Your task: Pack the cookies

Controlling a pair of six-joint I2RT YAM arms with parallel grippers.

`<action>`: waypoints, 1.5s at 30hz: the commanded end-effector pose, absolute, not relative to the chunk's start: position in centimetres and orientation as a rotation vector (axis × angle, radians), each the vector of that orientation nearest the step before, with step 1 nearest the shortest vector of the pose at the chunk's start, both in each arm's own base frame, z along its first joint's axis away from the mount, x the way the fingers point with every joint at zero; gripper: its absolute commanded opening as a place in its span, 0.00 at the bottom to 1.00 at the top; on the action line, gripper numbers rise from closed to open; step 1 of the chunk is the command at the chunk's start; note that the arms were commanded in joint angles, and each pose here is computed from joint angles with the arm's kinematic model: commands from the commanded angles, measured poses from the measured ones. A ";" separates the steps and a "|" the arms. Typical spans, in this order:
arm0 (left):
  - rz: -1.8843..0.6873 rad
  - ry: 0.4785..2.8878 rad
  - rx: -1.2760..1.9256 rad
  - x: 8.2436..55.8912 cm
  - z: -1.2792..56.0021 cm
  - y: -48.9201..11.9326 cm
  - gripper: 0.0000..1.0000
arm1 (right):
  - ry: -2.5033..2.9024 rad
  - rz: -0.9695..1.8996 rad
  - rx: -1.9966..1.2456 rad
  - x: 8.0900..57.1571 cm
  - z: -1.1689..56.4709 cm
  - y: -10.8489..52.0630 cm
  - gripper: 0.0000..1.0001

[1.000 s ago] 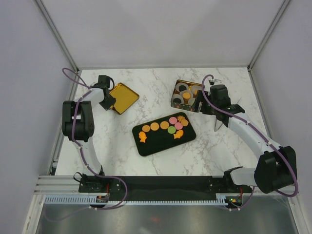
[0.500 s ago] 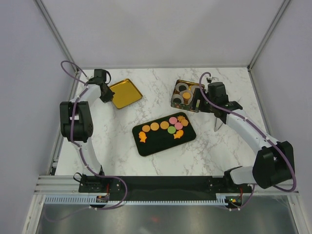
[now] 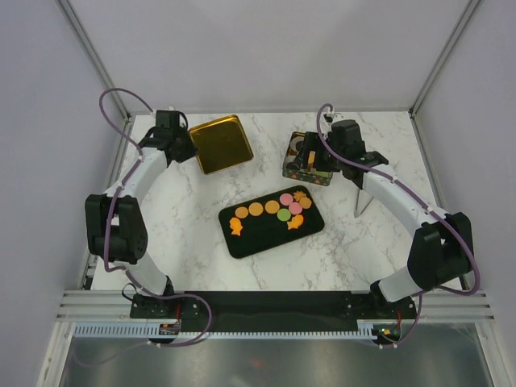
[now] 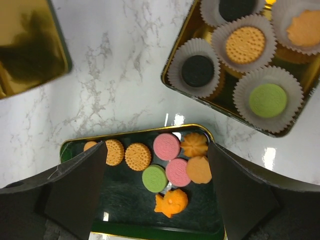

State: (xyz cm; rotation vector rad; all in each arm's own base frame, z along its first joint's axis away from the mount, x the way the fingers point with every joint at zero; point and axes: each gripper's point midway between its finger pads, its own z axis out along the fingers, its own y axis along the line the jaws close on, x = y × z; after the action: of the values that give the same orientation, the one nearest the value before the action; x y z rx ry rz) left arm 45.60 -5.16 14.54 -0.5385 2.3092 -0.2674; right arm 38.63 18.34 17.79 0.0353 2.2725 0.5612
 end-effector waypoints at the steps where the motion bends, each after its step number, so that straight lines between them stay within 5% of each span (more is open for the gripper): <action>1: -0.408 2.277 -0.287 44.3 17.3 -10.9 0.02 | 2.176 0.692 -0.064 39.9 21.0 21.3 0.90; 15: -0.654 2.221 0.050 39.1 21.1 -21.4 0.02 | 2.170 0.850 -0.120 40.4 20.4 24.2 0.91; 19: -0.707 2.196 0.083 38.8 21.4 -22.7 0.02 | 2.160 0.920 -0.103 40.3 20.8 25.0 0.85; 25: -0.767 2.179 0.109 38.5 21.0 -24.1 0.02 | 2.158 0.937 -0.068 40.6 21.5 25.2 0.51; 29: -0.783 2.157 0.124 38.5 21.1 -24.6 0.04 | 2.171 0.952 -0.040 40.5 21.6 25.2 0.17; 31: -0.792 2.123 0.134 38.6 21.9 -24.7 0.16 | 2.170 0.970 -0.037 40.4 22.0 25.3 0.02; 36: -0.741 2.017 0.141 39.6 25.4 -24.1 0.64 | 2.172 0.983 -0.020 40.8 23.0 25.6 0.00; 38: -0.716 1.960 0.166 39.7 27.3 -23.7 0.74 | 2.184 0.975 -0.007 41.6 23.4 25.5 0.00; 45: -0.453 1.780 0.389 37.0 30.9 -24.8 0.78 | 2.223 0.948 0.089 44.7 24.4 24.5 0.00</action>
State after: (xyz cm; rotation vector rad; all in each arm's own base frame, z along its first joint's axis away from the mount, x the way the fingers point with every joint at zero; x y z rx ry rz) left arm 37.62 -24.25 26.36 0.2550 1.9749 -0.6073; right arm 43.21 25.14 22.37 0.0385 2.2472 0.9471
